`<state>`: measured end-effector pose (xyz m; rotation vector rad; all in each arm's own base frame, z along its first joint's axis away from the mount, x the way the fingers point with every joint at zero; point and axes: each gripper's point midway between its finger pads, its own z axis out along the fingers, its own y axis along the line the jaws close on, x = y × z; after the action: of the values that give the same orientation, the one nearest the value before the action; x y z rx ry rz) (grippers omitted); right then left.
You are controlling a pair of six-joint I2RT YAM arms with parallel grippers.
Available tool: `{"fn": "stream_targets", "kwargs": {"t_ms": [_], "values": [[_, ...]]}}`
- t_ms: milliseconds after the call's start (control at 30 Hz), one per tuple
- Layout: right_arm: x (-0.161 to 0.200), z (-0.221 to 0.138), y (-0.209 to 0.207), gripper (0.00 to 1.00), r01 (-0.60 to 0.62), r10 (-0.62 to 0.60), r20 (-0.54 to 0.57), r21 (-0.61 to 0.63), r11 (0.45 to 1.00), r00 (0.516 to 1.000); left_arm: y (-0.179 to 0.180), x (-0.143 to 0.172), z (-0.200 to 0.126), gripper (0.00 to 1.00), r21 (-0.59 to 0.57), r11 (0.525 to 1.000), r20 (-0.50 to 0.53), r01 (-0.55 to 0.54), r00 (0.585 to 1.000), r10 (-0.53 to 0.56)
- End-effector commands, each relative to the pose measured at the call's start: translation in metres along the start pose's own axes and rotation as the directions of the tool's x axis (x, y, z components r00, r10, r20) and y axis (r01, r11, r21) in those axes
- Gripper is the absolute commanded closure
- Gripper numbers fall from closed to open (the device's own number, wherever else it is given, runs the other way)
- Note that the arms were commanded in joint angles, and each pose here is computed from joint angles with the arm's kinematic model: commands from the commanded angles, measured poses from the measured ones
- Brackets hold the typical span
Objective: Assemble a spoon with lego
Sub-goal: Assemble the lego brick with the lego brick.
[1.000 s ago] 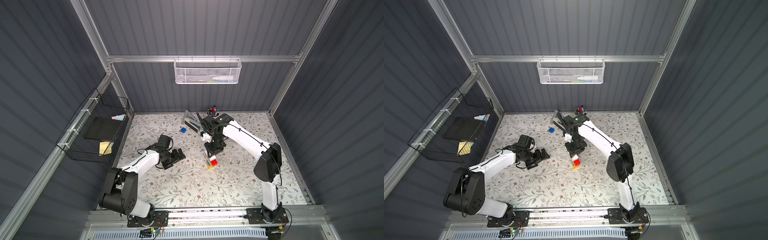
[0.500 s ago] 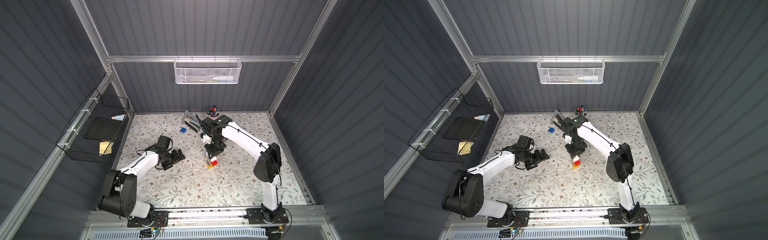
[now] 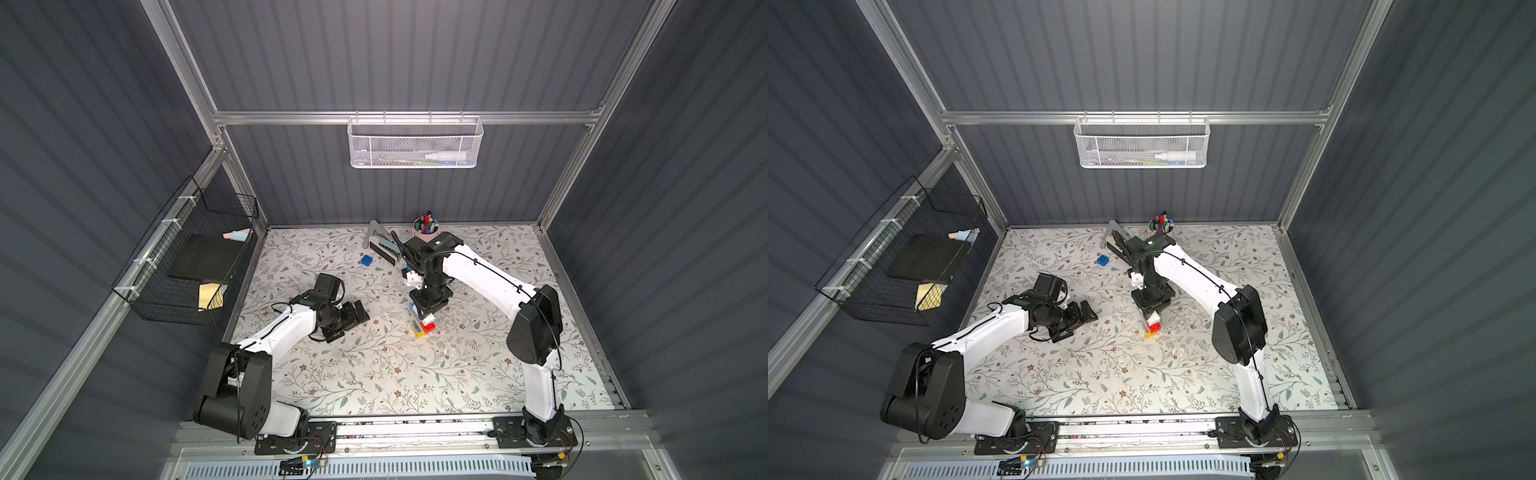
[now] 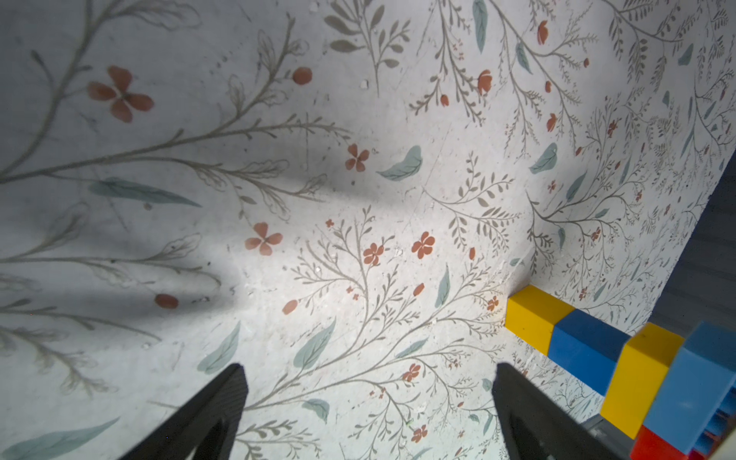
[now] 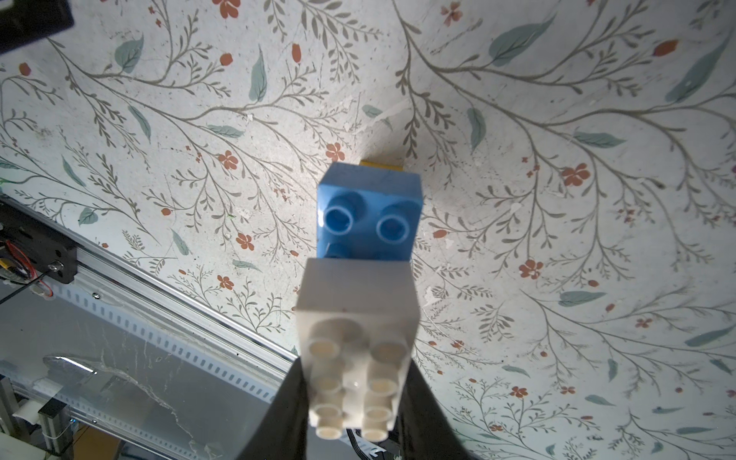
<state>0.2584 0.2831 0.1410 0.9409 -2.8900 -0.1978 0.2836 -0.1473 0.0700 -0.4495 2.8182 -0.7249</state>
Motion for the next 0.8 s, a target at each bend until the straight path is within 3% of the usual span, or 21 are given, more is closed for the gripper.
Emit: {"fn": "stream_targets", "kwargs": {"t_ms": [0, 767], "values": [[-0.002, 0.013, -0.002, 0.9, -0.003, 0.004, -0.033, 0.029, 1.0, 0.999, 0.004, 0.004, -0.005, 0.01, -0.014, 1.0, 0.003, 0.009, 1.0, -0.009], [0.007, 0.045, 0.002, 0.94, 0.046, -0.036, -0.129, 0.076, 0.996, 0.991, 0.009, 0.01, -0.002, 0.01, -0.021, 1.0, -0.008, 0.012, 1.0, -0.012]]}}
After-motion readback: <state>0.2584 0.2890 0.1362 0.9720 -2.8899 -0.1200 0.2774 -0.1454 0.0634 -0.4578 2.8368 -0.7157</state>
